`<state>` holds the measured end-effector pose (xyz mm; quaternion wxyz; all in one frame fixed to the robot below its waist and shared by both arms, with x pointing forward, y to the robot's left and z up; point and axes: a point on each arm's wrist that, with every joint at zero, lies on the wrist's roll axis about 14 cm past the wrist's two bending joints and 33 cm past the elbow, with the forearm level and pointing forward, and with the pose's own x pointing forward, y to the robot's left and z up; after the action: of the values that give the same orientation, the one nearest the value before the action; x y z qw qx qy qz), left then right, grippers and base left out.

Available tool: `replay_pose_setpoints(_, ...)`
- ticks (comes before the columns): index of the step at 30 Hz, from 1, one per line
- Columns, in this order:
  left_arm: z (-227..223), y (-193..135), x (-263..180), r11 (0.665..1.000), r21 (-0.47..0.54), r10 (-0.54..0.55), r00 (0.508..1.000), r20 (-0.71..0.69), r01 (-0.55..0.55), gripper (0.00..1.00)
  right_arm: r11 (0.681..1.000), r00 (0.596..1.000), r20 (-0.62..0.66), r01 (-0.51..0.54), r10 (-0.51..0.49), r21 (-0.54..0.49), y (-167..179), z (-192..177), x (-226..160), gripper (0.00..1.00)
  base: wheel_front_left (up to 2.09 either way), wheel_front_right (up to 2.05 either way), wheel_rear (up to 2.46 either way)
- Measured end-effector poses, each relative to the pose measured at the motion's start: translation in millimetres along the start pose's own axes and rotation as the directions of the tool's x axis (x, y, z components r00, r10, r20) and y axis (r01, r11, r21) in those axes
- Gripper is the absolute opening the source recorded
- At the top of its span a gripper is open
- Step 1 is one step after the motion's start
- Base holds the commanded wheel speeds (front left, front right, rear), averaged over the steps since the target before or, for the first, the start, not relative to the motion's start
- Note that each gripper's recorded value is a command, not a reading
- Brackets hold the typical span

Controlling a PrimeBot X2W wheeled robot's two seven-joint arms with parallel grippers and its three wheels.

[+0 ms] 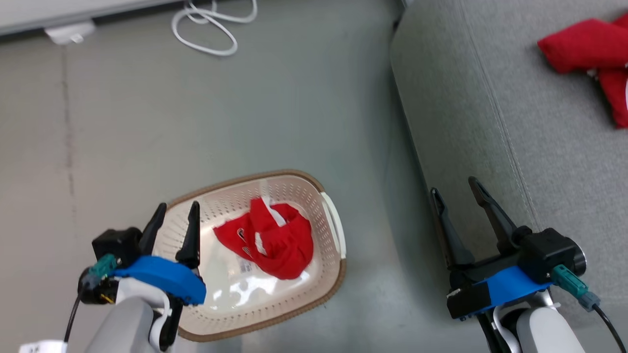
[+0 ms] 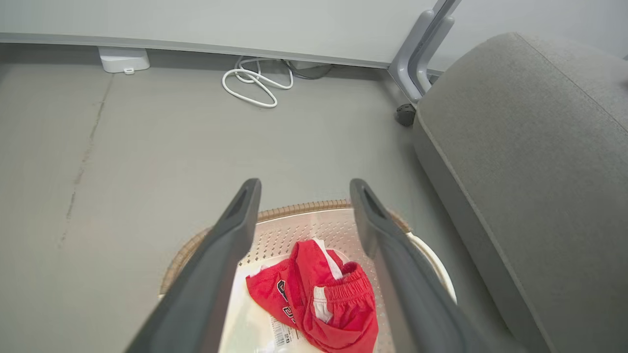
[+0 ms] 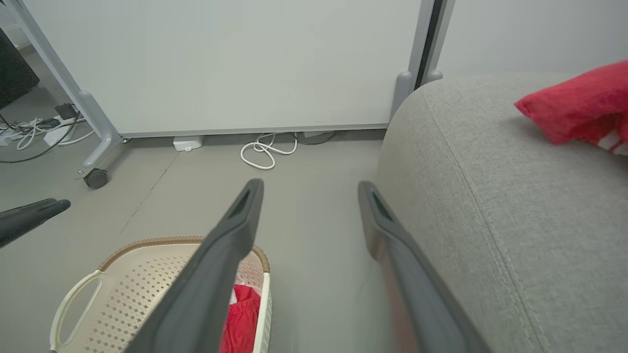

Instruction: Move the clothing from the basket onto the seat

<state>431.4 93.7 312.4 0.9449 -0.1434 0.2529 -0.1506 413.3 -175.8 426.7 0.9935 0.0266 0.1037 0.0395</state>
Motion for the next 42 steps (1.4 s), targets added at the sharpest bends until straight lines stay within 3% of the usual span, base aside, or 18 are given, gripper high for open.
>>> replay_pose_setpoints(9,-70.2,-13.6,57.2,0.996,-0.031,-0.092,0.972,-0.217,0.087,1.0,0.997,0.992,-0.103,0.075,-0.074,0.006,-26.5,-45.7,4.7,1.0,0.0,0.0,0.0)
replay_pose_setpoints(19,-134.2,-33.7,86.7,0.982,-0.072,-0.188,0.911,-0.367,0.174,1.0,0.994,0.975,-0.195,0.106,-0.103,0.007,-37.4,-84.5,5.8,1.0,0.0,0.0,0.0)
replay_pose_setpoints(26,-161.3,-50.5,92.5,0.966,-0.107,-0.258,0.86,-0.439,0.235,1.0,0.994,0.969,-0.224,0.11,-0.103,0.018,-39.1,-100.6,11.0,1.0,0.0,0.0,0.0)
replay_pose_setpoints(42,-213.5,-58.5,86.3,0.929,-0.055,-0.318,0.714,-0.624,0.366,1.0,0.99,0.96,-0.254,0.134,-0.119,0.041,-44.7,-116.8,11.5,1.0,0.0,0.0,0.0)
